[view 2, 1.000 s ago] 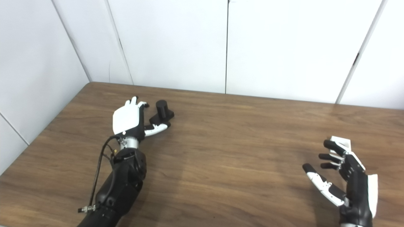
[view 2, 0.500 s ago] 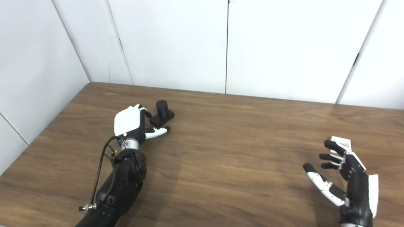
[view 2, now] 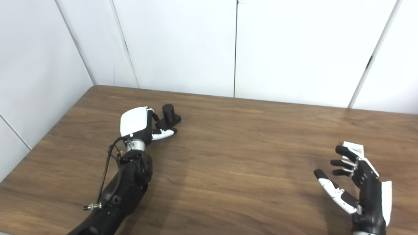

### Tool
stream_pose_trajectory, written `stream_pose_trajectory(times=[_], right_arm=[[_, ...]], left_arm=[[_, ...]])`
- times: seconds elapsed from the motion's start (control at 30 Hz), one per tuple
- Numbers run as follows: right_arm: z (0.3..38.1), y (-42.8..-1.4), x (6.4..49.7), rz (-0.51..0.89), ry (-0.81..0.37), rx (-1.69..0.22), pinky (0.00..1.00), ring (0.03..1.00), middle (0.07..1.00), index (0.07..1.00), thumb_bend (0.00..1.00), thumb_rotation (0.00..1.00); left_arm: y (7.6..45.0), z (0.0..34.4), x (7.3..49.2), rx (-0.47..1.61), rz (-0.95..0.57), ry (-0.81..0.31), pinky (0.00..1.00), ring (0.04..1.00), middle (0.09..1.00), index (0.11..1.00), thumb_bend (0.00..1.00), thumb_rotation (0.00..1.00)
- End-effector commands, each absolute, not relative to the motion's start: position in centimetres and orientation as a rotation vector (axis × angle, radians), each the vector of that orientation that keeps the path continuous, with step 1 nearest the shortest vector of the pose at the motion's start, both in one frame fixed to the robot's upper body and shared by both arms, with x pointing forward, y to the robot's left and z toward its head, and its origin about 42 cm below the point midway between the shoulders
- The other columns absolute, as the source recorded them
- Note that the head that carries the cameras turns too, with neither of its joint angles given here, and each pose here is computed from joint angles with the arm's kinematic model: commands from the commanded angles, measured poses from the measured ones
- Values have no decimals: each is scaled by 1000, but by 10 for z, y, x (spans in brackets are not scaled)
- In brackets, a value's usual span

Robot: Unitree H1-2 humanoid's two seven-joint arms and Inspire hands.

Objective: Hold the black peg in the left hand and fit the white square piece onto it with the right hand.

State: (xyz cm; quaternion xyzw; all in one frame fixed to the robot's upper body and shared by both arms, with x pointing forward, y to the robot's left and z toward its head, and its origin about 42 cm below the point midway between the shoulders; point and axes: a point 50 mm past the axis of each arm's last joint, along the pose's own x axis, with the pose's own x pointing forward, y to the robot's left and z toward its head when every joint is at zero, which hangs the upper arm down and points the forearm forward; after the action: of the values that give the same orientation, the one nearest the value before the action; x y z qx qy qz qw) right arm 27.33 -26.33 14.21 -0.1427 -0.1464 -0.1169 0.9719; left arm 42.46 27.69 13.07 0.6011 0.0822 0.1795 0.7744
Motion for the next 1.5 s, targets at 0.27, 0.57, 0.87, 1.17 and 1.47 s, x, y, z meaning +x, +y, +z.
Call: stream_pose_trajectory(times=[0.27,0.57,0.87,1.17,1.47], right_arm=[[140,-269,267,-262,-307,-326,514,610,726,700,601,191],[141,-270,263,-277,-310,-329,518,614,724,694,592,192],[141,-272,262,-291,-319,-348,513,613,720,688,587,186],[139,-273,263,-290,-316,-334,518,620,723,687,581,198],[140,-273,264,-291,-317,-343,507,609,713,683,580,219]], left_arm=[[287,137,444,1336,409,179,764,866,850,590,779,492],[283,131,450,1333,385,175,735,855,842,576,765,474],[281,127,451,1247,335,161,770,864,849,564,733,428],[284,126,447,1164,280,155,768,842,815,487,535,105],[285,129,445,1097,228,124,762,827,796,483,514,74]])
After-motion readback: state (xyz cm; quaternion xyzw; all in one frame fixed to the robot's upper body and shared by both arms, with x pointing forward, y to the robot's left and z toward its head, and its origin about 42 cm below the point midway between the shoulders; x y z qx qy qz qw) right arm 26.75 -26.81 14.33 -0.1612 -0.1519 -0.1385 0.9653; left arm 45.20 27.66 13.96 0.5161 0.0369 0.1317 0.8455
